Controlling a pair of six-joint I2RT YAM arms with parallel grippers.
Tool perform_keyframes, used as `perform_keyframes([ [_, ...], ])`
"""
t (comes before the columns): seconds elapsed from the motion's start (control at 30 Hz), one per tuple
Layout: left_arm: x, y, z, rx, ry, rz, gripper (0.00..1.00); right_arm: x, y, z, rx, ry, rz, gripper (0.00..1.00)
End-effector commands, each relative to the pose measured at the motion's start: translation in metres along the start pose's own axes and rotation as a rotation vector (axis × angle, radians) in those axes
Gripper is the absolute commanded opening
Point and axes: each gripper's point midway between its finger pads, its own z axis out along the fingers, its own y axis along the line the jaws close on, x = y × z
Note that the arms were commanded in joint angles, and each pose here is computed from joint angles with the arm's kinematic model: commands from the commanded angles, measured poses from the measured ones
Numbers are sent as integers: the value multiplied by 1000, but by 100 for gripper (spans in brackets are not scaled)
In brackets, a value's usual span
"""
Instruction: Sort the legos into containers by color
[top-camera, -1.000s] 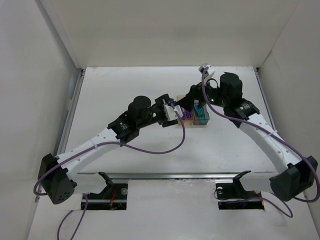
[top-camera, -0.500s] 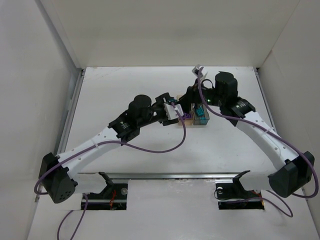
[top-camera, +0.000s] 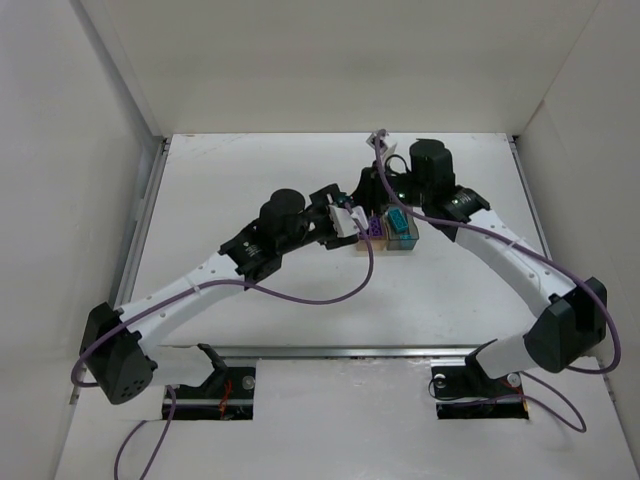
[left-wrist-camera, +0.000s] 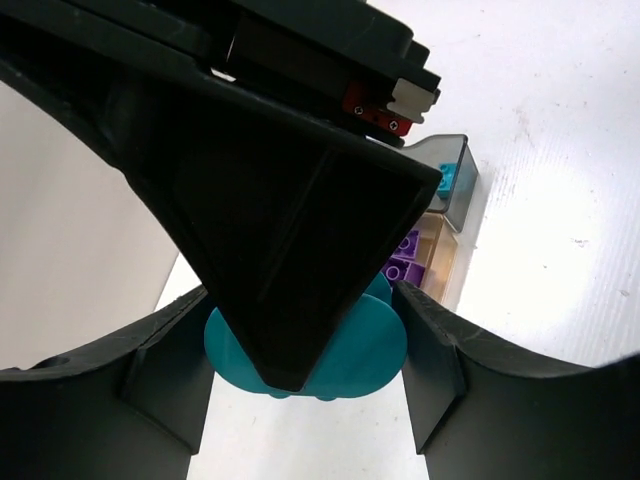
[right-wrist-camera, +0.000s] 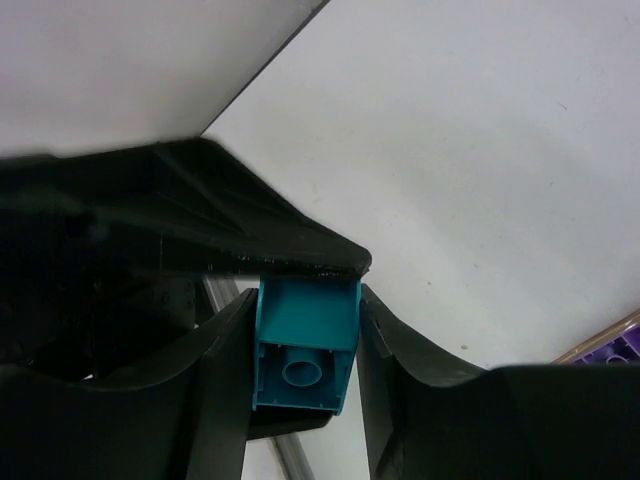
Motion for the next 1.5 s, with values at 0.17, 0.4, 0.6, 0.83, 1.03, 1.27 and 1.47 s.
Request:
perform_keyframes([
  [0.17,-19,12,-6,-45,-42,-49,100,-36,-37,-32,194,-143,-24,0],
  [0.4,4,2,-12,-46,33,-90,100,-8,-139,-87,685,-119,70,0],
  [0.6,17,-4,-15,-41,75,-105,100,39,-196,-103,926,51,83,0],
  [0.83,13,0,-17,-59,65,-102,100,72,-216,-88,906,149,124,64],
  [1.03,15,3,-18,-74,74,-102,100,62,-214,-98,949,129,121,100],
  [1.27,18,15,-19,-154,88,-121,100,-5,-179,-134,963,-81,56,100],
  [1.47,34,63,-32,-428,95,-197,100,-23,-201,-205,1119,-164,89,100],
])
